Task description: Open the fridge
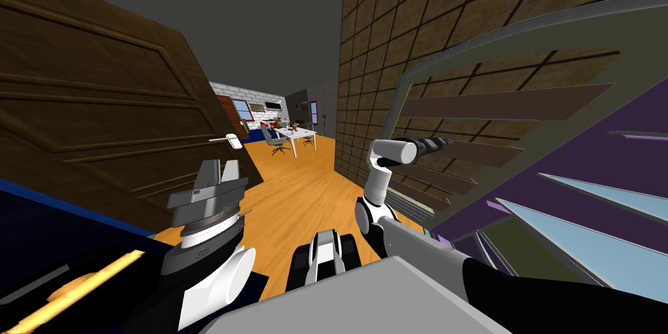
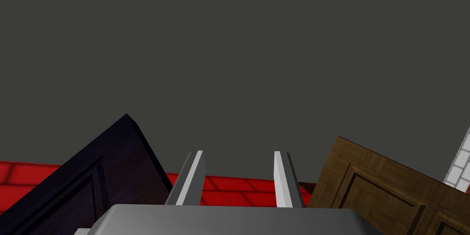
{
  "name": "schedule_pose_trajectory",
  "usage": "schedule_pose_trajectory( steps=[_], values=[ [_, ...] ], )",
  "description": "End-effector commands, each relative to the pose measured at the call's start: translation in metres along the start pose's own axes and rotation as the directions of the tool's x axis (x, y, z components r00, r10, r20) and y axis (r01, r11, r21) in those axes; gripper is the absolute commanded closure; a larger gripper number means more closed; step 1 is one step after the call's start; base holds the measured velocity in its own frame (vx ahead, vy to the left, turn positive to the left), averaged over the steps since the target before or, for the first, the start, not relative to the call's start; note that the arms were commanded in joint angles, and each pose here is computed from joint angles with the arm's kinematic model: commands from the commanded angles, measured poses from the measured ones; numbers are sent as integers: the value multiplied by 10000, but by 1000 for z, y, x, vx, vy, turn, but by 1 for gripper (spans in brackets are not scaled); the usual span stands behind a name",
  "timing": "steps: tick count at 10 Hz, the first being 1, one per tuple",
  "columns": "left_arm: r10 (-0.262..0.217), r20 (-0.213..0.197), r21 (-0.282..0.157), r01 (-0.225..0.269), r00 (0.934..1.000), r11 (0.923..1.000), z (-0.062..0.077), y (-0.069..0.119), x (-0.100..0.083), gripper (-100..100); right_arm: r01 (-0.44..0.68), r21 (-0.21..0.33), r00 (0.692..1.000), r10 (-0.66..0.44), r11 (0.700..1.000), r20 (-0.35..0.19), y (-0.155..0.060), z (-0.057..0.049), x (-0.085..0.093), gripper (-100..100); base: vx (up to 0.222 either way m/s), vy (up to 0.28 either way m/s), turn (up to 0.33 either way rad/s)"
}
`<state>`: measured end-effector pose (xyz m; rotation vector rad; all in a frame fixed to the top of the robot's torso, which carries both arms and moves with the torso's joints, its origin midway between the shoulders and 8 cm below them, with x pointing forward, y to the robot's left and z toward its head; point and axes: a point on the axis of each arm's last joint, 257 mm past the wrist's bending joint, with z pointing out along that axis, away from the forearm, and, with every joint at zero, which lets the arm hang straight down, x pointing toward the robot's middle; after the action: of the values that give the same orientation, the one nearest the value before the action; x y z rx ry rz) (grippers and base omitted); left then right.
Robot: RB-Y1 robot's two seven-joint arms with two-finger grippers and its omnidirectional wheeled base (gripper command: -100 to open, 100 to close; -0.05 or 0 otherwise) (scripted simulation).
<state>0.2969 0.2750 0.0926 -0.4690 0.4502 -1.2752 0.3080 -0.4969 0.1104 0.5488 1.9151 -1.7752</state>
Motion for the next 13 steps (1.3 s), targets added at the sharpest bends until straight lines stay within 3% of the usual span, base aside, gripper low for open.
schedule_pose_trajectory(
  steps=[1, 9, 10, 11, 13],
  values=[
    [0, 0, 0, 0, 10000, 10000, 0, 0, 0, 0, 4, 0, 10000, -4, 10000, 20, -8, -3, -7, -100, 3, -5, -13],
    [0, 0, 0, 0, 10000, 10000, 0, 0, 0, 0, 5, -34, 10000, -5, 10000, 71, -44, -15, -32, -100, 5, -10, -8],
    [0, 0, 0, 0, 10000, 10000, 0, 0, 0, 0, -13, -27, 10000, 13, 10000, 72, -41, -15, -31, -100, 0, 0, 0],
    [0, 0, 0, 0, 10000, 10000, 0, 0, 0, 0, 5, -30, 10000, -5, 10000, 69, -41, -15, -31, 0, 0, 0, 0],
    [0, 0, 0, 0, 10000, 10000, 0, 0, 0, 0, 4, -30, 10000, -4, 10000, 69, -41, -15, -31, 0, 0, 0, 0]
  ],
)
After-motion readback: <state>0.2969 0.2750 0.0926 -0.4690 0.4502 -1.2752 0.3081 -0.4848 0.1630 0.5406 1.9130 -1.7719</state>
